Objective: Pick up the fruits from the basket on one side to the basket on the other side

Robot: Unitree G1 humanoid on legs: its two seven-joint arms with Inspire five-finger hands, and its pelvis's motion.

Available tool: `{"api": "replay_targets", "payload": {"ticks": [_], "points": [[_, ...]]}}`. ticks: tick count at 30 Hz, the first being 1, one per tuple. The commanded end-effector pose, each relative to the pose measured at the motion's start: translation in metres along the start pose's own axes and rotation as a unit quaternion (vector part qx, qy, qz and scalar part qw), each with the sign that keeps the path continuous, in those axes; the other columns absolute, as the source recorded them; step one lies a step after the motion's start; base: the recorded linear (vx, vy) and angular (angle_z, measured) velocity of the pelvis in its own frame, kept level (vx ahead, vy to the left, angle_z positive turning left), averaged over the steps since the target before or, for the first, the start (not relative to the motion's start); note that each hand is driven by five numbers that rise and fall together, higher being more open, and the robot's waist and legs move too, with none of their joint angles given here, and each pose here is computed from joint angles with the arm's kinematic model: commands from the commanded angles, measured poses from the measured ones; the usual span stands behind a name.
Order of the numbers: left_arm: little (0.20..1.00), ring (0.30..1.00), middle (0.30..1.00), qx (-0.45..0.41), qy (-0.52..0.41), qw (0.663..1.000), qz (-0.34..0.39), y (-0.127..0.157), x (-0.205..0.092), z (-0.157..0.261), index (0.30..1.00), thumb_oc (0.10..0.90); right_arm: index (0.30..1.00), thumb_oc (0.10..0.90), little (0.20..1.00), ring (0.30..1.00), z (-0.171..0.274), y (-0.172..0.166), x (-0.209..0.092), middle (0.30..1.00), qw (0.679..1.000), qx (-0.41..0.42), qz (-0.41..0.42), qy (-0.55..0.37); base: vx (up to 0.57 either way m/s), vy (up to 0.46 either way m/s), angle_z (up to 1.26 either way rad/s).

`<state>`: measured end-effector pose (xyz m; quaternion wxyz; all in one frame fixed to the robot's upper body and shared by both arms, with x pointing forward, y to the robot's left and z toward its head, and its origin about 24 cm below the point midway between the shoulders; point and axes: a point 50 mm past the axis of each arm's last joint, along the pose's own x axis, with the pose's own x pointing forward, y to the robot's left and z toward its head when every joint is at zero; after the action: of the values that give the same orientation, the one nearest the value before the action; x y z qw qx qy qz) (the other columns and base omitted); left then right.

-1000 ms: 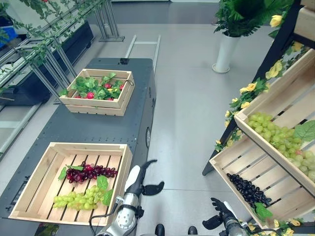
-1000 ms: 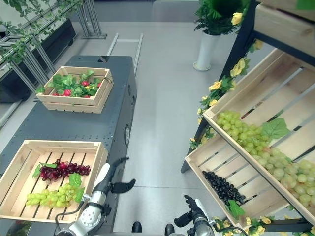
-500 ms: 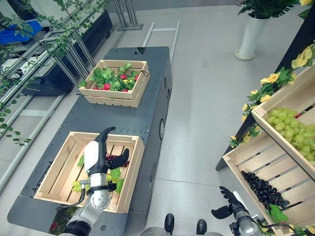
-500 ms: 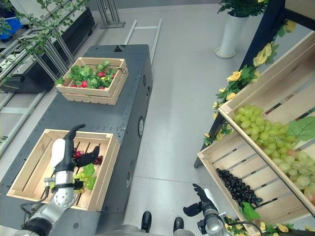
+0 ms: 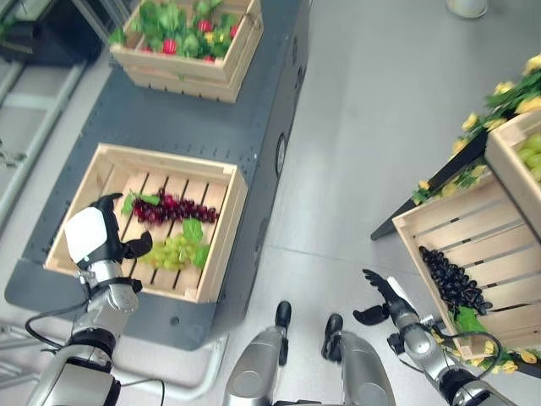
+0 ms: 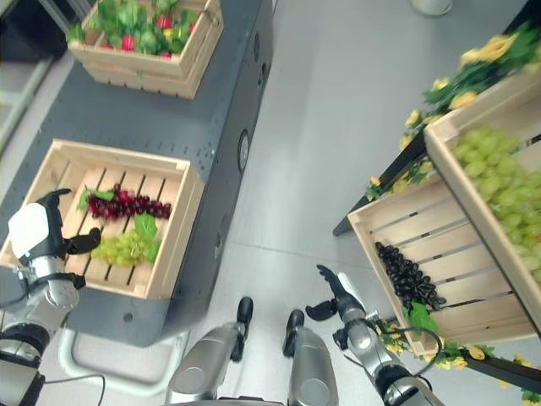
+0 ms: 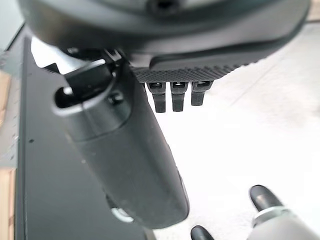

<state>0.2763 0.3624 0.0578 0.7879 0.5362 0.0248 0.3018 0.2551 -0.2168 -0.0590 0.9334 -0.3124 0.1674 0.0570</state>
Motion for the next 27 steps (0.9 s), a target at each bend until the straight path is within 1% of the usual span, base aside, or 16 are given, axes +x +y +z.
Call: {"api": "replay_targets", "payload": {"ticks": [1,4,9,13,17,21,22,24,27], "points": [[0.9,0.9,0.9,-0.002,0.009,0.996,0.088,0.046,0.027,-0.003,0.9,0.8,0.9,0.8,0.9,0.9,0.009,-0.01,-0.007,0.9,0.998,0.015,-0.028,-0.047,-0.11,0.058,0.09],[0.9,0.9,0.9,0.006,0.005,0.994,0.105,0.057,0.037,0.001,0.9,0.8,0.9,0.8,0.9,0.9,0.021,-0.02,-0.002,0.9,0.996,0.004,-0.043,-0.074,-0.09,0.032,0.03],[0.9,0.9,0.9,0.026,-0.013,0.994,0.102,0.063,0.044,0.006,0.9,0.8,0.9,0.8,0.9,0.9,0.024,-0.026,0.002,0.9,0.996,-0.002,-0.052,-0.076,-0.03,0.029,0.0],[0.9,0.9,0.9,0.017,-0.031,0.994,0.106,0.07,0.05,0.014,0.9,0.8,0.9,0.8,0.9,0.9,0.021,-0.03,0.002,0.9,0.996,-0.015,-0.049,-0.074,-0.02,0.034,0.01],[0.9,0.9,0.9,0.035,-0.07,0.992,0.095,0.078,0.056,0.023,0.9,0.8,0.9,0.8,0.9,0.9,0.02,-0.031,0.002,0.9,0.996,-0.015,-0.05,-0.072,0.0,-0.005,0.03],[0.9,0.9,0.9,0.064,-0.106,0.99,0.061,0.08,0.061,0.033,0.9,0.8,0.9,0.8,0.9,0.9,0.022,-0.03,0.003,0.9,0.996,-0.022,-0.05,-0.076,0.01,-0.007,0.1],[0.9,0.9,0.9,0.064,-0.106,0.99,0.061,0.08,0.061,0.033,0.9,0.8,0.9,0.8,0.9,0.9,0.022,-0.03,0.003,0.9,0.996,-0.022,-0.05,-0.076,0.0,0.005,0.03],[0.9,0.9,0.9,0.092,-0.116,0.988,0.033,0.081,0.065,0.038,0.9,0.8,0.9,0.8,0.9,0.9,0.024,-0.034,0.006,0.9,0.995,-0.027,-0.056,-0.074,0.0,0.0,0.0],[0.9,0.9,0.9,0.117,-0.108,0.987,0.022,0.085,0.069,0.039,0.9,0.8,0.9,0.8,0.9,0.9,0.023,-0.038,0.006,0.9,0.995,-0.024,-0.062,-0.071,0.0,0.001,0.01]]}}
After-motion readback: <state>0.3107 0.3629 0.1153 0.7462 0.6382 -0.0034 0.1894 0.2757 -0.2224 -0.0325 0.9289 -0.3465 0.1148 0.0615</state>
